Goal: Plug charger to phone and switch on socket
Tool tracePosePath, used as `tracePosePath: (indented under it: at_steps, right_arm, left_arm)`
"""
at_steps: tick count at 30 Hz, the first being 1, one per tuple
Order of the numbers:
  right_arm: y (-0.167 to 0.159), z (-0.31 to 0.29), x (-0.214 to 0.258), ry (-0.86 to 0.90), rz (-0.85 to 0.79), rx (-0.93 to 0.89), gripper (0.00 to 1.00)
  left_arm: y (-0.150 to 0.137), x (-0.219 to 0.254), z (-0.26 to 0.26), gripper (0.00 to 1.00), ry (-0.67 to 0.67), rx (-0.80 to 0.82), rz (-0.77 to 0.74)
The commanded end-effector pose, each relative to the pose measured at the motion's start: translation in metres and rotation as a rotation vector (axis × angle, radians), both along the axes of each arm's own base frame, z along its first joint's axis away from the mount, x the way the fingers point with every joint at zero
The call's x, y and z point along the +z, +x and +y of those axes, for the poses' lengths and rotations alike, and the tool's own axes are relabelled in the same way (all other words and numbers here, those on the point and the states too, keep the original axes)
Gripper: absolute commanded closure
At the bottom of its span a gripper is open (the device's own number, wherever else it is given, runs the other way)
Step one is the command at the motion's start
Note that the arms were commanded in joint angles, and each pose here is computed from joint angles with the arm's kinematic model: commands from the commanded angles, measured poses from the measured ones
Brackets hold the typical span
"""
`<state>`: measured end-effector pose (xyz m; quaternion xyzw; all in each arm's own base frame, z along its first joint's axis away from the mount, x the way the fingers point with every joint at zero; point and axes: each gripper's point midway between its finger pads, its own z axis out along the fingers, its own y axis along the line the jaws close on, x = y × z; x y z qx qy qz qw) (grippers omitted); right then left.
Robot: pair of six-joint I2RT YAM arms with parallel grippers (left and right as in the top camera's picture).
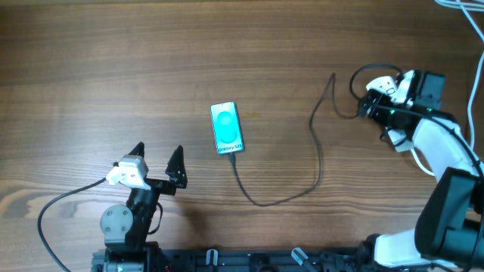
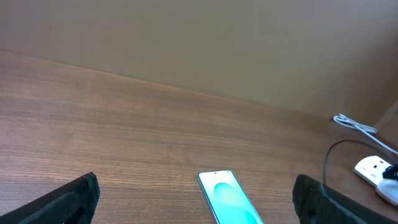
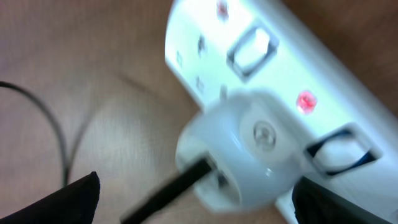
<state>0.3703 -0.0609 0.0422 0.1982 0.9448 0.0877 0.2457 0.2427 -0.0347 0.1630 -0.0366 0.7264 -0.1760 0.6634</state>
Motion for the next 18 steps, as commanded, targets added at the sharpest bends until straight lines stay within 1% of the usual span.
tracePosePath:
  at_steps: [1,10,13,15,18]
  right_arm:
    - [-0.016,0.001,0.015,-0.019,-0.034,-0.007,0.0]
    - [-0.015,0.0,0.1,-0.081,-0.277,-0.009,0.0]
    - [-0.017,0.001,0.119,-0.096,-0.331,-0.008,0.0]
    - [-0.019,-0.008,0.125,-0.146,-0.343,-0.044,0.0]
    - [-0.027,0.001,0.112,-0.166,-0.33,-0.029,0.0]
  left_arm:
    - [0.0,-0.002,0.001,0.0,0.02,0.005,-0.008]
    - [0.0,-0.002,0.0,0.0,0.02,0.005,-0.007]
    - [0.0,-0.002,0.0,0.0,0.02,0.005,-0.008]
    - [0.0,-0.002,0.0,0.0,0.02,0.005,-0.008]
    - [0.0,-0.002,0.0,0.0,0.02,0.005,-0.008]
